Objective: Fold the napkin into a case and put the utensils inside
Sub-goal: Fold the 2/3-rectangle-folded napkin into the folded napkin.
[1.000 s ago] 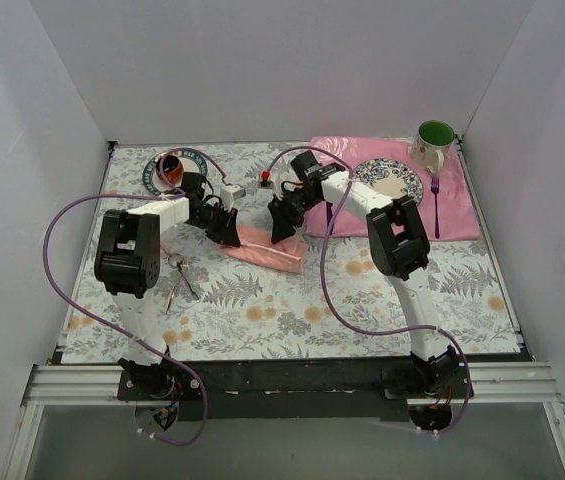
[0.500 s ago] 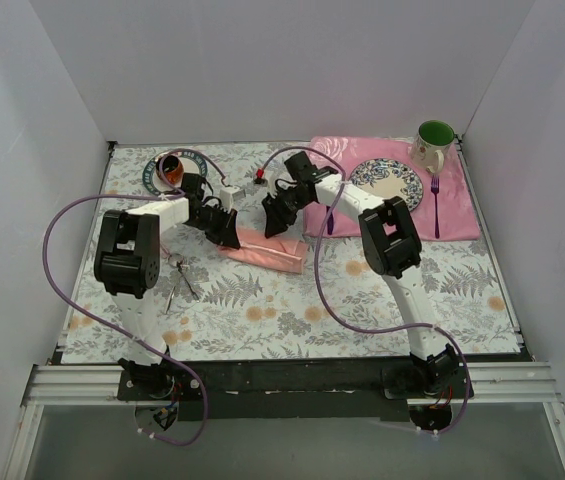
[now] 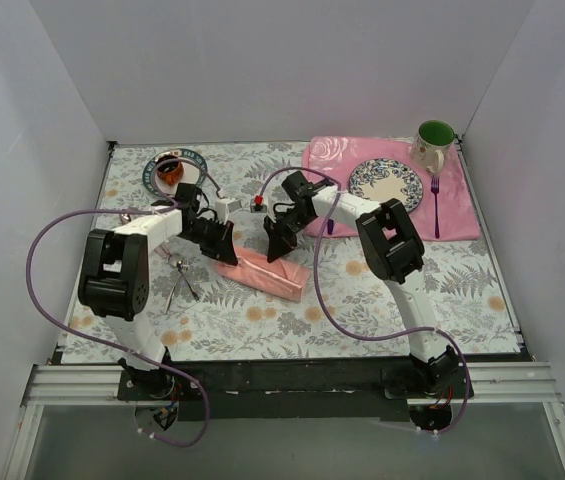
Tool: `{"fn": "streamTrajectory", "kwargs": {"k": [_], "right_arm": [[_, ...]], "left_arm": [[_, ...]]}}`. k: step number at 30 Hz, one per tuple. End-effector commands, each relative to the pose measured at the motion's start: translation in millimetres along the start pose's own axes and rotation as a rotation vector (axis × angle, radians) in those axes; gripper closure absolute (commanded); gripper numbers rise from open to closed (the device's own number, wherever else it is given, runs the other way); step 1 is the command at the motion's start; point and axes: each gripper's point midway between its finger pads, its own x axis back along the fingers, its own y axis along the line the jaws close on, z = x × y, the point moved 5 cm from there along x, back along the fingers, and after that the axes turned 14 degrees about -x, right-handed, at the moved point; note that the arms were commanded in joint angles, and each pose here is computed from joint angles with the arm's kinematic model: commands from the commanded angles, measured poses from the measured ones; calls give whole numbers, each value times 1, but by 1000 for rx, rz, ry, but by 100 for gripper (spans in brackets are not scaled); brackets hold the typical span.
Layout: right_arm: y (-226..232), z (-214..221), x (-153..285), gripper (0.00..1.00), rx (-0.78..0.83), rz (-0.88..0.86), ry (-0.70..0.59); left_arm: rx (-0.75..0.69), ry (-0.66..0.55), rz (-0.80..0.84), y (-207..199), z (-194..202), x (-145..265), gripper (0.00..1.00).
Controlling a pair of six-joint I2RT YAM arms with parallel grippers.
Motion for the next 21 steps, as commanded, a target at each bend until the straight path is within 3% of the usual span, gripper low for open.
{"fn": "streamTrajectory", "kwargs": {"k": [1, 15, 21], "right_arm": [[23, 7, 5, 86, 76, -39, 30], [26, -3, 6, 86, 94, -64, 19], [35, -13, 17, 74, 90, -56, 8]], "left_arm": [[27, -84, 22, -26, -25, 20, 100], [89, -99, -6, -1, -31, -4, 100], [172, -42, -43, 10, -17, -17, 100]]}}
